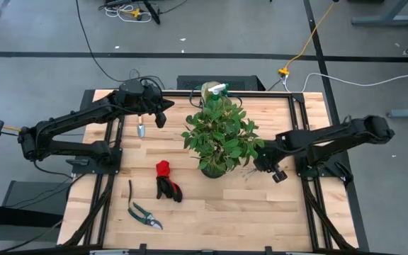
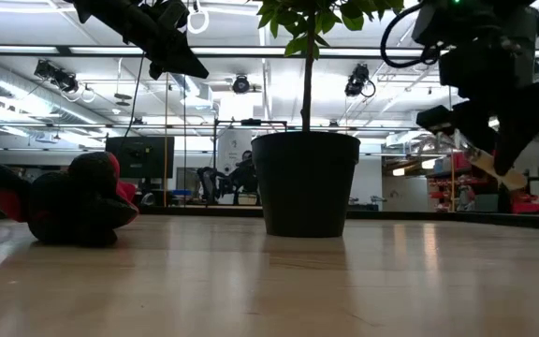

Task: Pick & Place Garden tools in Gardening bag
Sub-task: Put the brown hand rake into the gardening bag

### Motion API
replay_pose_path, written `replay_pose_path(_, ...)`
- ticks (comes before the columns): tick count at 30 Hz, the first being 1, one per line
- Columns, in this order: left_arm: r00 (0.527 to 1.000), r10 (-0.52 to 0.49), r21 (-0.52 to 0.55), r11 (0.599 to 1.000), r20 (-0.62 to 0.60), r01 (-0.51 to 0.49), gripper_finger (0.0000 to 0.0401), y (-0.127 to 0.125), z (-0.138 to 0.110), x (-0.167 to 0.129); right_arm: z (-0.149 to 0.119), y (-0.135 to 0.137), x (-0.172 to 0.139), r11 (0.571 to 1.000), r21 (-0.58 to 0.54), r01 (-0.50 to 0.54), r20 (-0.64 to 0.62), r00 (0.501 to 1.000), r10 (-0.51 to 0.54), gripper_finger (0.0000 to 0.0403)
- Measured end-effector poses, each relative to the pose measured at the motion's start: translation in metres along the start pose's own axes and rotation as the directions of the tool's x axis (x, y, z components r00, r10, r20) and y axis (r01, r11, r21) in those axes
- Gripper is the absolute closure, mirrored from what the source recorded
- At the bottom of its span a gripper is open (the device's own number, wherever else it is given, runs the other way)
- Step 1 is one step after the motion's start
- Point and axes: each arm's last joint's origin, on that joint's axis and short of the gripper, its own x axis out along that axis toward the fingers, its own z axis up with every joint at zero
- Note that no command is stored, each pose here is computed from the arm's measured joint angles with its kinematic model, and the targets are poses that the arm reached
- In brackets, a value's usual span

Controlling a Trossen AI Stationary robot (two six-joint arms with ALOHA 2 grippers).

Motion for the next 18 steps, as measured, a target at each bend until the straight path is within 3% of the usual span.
replay_pose_path(18,1.0,-0.018,0.0,1.0,0.0,0.018,0.0389,0.0,0.0,0.0,-0.013,-0.017,-0.018,0.981,0.122,0.149,0.001,0.989,-0.15,0.0334)
